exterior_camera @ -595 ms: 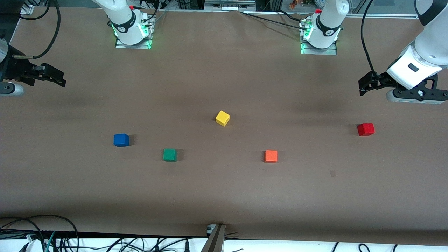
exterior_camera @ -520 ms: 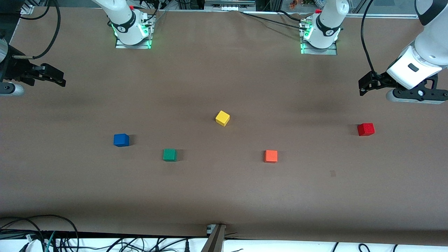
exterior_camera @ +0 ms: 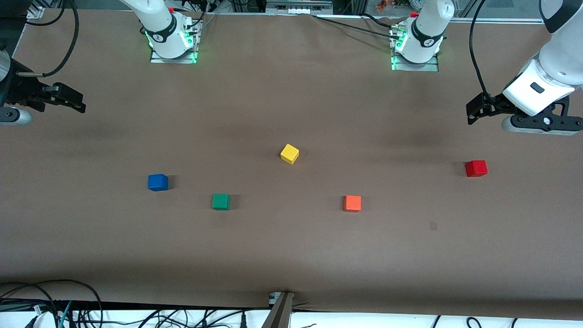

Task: Pass red block to right arm, stack on blue
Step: 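Move the left gripper down toward the red cube, then close the left gripper on the red cube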

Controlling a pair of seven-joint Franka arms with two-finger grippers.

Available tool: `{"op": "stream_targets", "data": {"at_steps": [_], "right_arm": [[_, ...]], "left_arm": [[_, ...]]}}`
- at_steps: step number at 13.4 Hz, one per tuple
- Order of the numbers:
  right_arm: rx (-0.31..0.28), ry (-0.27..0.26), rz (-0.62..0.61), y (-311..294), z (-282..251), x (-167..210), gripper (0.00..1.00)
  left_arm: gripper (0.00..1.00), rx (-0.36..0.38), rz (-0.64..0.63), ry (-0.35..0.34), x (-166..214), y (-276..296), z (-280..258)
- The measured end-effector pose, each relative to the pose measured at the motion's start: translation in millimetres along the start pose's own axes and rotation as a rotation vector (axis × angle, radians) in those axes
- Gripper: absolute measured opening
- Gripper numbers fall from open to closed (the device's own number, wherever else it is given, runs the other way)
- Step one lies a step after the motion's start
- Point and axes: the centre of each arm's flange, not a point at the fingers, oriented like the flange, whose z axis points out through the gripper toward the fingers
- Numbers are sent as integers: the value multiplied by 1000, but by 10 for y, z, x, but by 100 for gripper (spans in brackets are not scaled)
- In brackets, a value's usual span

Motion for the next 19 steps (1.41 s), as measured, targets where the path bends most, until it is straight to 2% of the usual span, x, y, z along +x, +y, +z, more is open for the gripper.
{"op": "stream_targets", "data": {"at_steps": [5, 11, 13, 16, 19], "right_arm": [[0, 0, 0, 2, 0, 0, 100], [-1, -1, 1, 4, 7, 5, 100], [-1, 1, 2, 9, 10, 12, 100], [-1, 8, 2, 9, 6, 21, 100], [-1, 8, 2, 10, 6, 21, 100]], "left_arm": [[100, -1, -7, -33, 47, -42, 136], [100, -16, -21, -127, 453, -384, 882], [100, -11, -22, -109, 598, -638, 1153], [100, 43, 9, -58, 731, -948, 1498], [100, 47, 22, -3, 669, -1274, 2012]]}}
